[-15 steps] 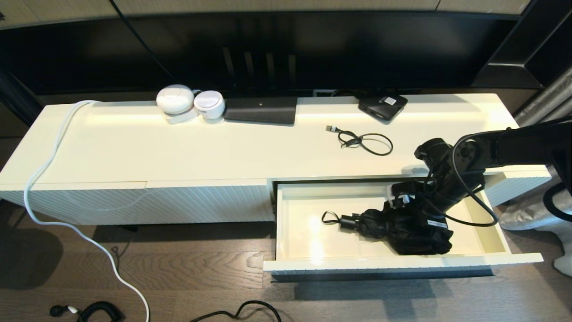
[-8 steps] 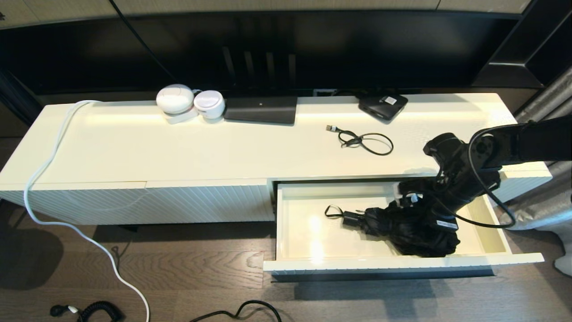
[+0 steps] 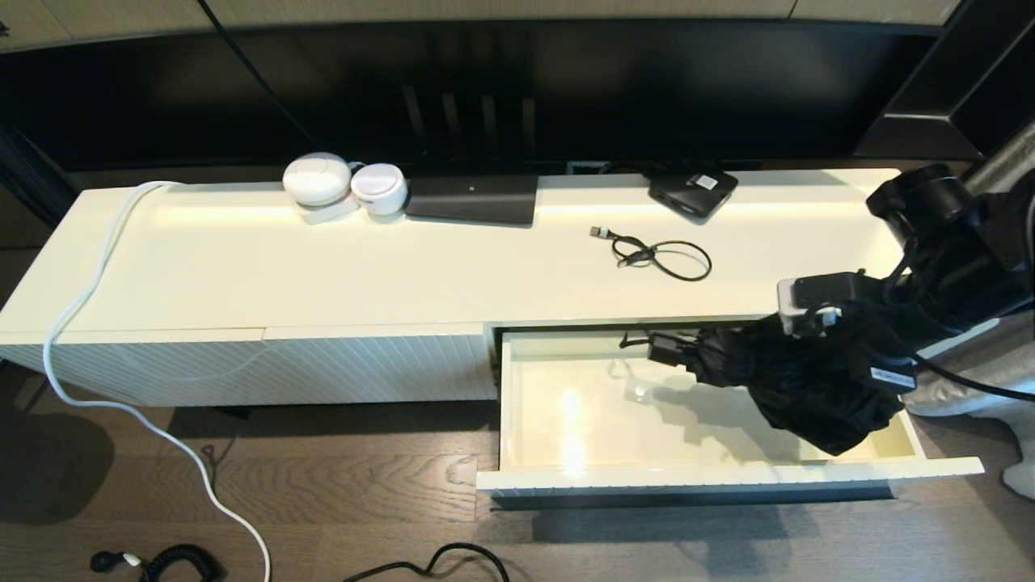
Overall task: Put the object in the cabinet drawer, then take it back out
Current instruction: Take the umbrella out of the drawer and put it on the table
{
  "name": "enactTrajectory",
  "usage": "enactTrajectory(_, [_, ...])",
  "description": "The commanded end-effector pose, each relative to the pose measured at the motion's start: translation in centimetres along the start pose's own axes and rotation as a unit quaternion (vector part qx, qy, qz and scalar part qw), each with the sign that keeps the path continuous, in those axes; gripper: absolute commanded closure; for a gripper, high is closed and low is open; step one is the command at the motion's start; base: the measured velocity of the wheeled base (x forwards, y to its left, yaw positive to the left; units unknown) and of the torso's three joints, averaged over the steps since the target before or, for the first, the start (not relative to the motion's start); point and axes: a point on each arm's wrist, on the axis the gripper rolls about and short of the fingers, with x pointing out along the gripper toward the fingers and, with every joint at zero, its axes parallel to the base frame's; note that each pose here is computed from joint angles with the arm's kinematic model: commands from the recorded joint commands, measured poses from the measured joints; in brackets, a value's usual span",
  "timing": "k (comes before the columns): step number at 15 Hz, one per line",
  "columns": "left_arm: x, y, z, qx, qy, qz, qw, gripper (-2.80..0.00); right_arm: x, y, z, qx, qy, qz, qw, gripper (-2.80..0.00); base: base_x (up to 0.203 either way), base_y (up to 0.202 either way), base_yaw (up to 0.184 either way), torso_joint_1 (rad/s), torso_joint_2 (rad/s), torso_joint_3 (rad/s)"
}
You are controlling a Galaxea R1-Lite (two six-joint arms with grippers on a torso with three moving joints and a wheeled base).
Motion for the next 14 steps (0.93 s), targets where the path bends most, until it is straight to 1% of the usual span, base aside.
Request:
enactTrajectory(1, [0.0, 0.0, 0.0, 0.000, 0.000, 0.000, 1.0000, 0.00, -3.7, 0.4, -0.6, 0.001, -0.010, -0.044, 0.999, 0.00, 0.000, 0.000, 0.000, 0.000, 0.00, 0.000])
enactTrajectory(3, [0.0, 0.0, 0.0, 0.000, 0.000, 0.001, 1.0000, 0.00, -5.2, 0.2, -1.6, 0.012, -0.005, -0.069, 0.998, 0.00, 0.000, 0.000, 0.000, 0.000, 0.00, 0.000])
enactTrajectory(5, [0.0, 0.0, 0.0, 0.000, 0.000, 0.000, 1.0000, 0.00, -6.3, -0.2, -2.5, 0.003, 0.003, -0.093, 0.996, 0.00, 0.000, 0.000, 0.000, 0.000, 0.00, 0.000])
enactTrajectory(6, [0.0, 0.0, 0.0, 0.000, 0.000, 0.000, 1.0000, 0.00, -7.0, -0.6, -3.1, 0.003, 0.009, -0.110, 0.994, 0.00, 0.000, 0.000, 0.000, 0.000, 0.00, 0.000])
enactTrajectory(8, [0.0, 0.0, 0.0, 0.000, 0.000, 0.000, 1.0000, 0.00, -8.4, -1.7, -3.3, 0.001, 0.009, -0.146, 0.989, 0.00, 0.000, 0.000, 0.000, 0.000, 0.00, 0.000])
enactTrajectory(10, [0.0, 0.0, 0.0, 0.000, 0.000, 0.000, 1.0000, 0.00, -8.3, -2.9, -3.2, 0.001, 0.013, -0.163, 0.986, 0.00, 0.000, 0.000, 0.000, 0.000, 0.00, 0.000])
enactTrajectory(11, [0.0, 0.0, 0.0, 0.000, 0.000, 0.000, 1.0000, 0.00, -8.2, -3.8, -3.2, 0.001, 0.018, -0.180, 0.983, 0.00, 0.000, 0.000, 0.000, 0.000, 0.00, 0.000])
enactTrajectory(12, [0.0, 0.0, 0.0, 0.000, 0.000, 0.000, 1.0000, 0.00, -8.2, -3.9, -3.2, 0.002, 0.020, -0.184, 0.983, 0.00, 0.000, 0.000, 0.000, 0.000, 0.00, 0.000])
enactTrajectory(13, [0.0, 0.0, 0.0, 0.000, 0.001, 0.000, 1.0000, 0.00, -8.1, -4.6, -3.3, 0.002, 0.023, -0.198, 0.980, 0.00, 0.000, 0.000, 0.000, 0.000, 0.00, 0.000])
enactTrajectory(14, [0.0, 0.0, 0.0, 0.000, 0.000, 0.000, 1.0000, 0.00, -7.2, -6.0, -3.6, 0.002, 0.028, -0.210, 0.977, 0.00, 0.000, 0.000, 0.000, 0.000, 0.00, 0.000])
